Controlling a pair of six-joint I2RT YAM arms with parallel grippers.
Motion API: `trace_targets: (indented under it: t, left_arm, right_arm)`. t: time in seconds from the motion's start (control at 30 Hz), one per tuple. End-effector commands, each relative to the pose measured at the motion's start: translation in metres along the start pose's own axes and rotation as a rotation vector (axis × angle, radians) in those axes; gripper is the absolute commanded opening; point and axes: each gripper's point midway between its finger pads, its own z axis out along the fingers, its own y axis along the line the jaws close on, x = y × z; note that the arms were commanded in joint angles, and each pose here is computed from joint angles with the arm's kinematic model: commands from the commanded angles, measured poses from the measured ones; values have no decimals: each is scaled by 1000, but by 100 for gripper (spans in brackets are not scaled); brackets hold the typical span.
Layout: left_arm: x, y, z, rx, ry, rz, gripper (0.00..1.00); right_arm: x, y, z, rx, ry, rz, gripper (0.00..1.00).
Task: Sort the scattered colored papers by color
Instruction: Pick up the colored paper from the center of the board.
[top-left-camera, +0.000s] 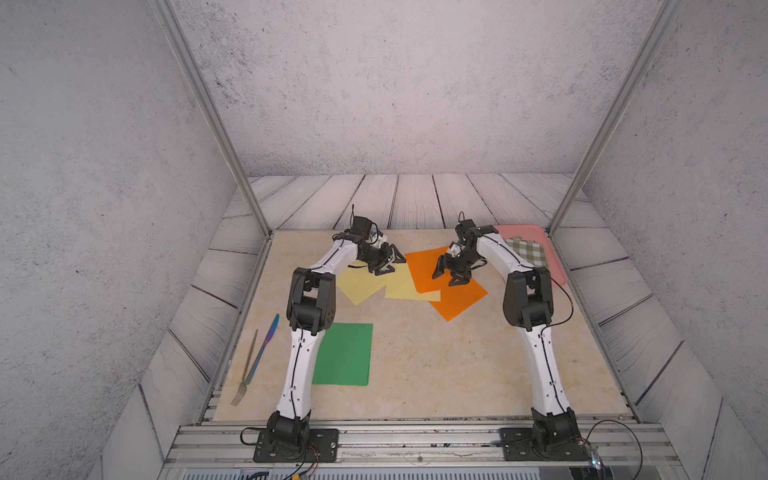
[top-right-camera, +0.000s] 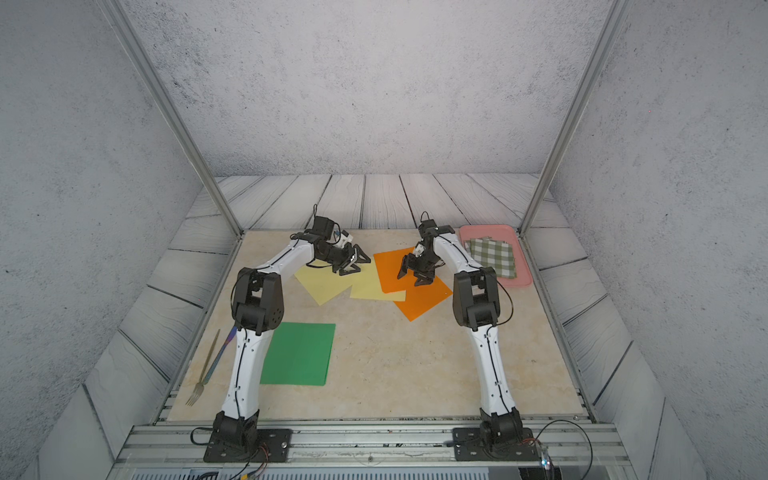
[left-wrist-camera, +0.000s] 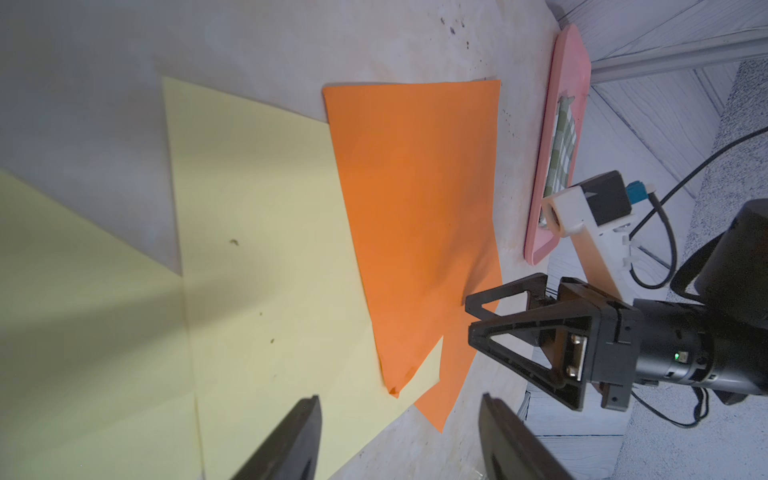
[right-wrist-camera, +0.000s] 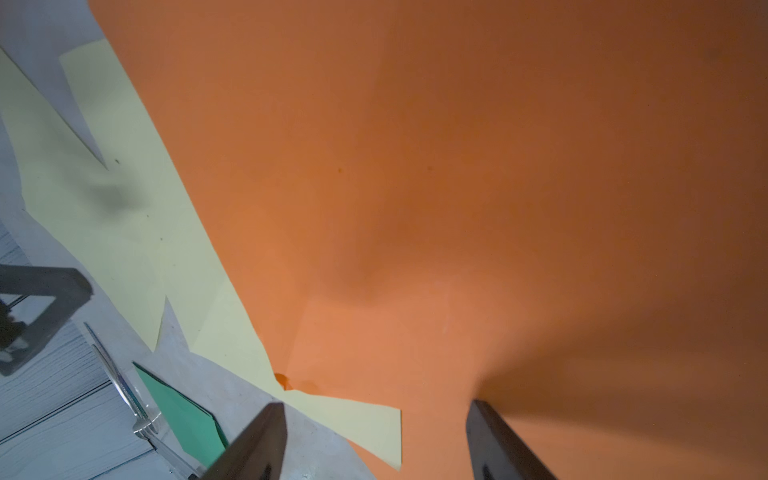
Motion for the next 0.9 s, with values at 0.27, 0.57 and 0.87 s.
trace_targets:
  t: [0.27,0.57,0.87]
  left_arm:
    - [16,30,37,-16,64,-94,66]
    - [19,35,40,-30,69,-107,66]
    - [19,38,39,-42,65,-107,66]
  right_arm:
    - [-12,-17,5,-12,-7,35,73]
    - [-1,-51,16,9,35,115,73]
    - [31,-82,8,38,62,180,73]
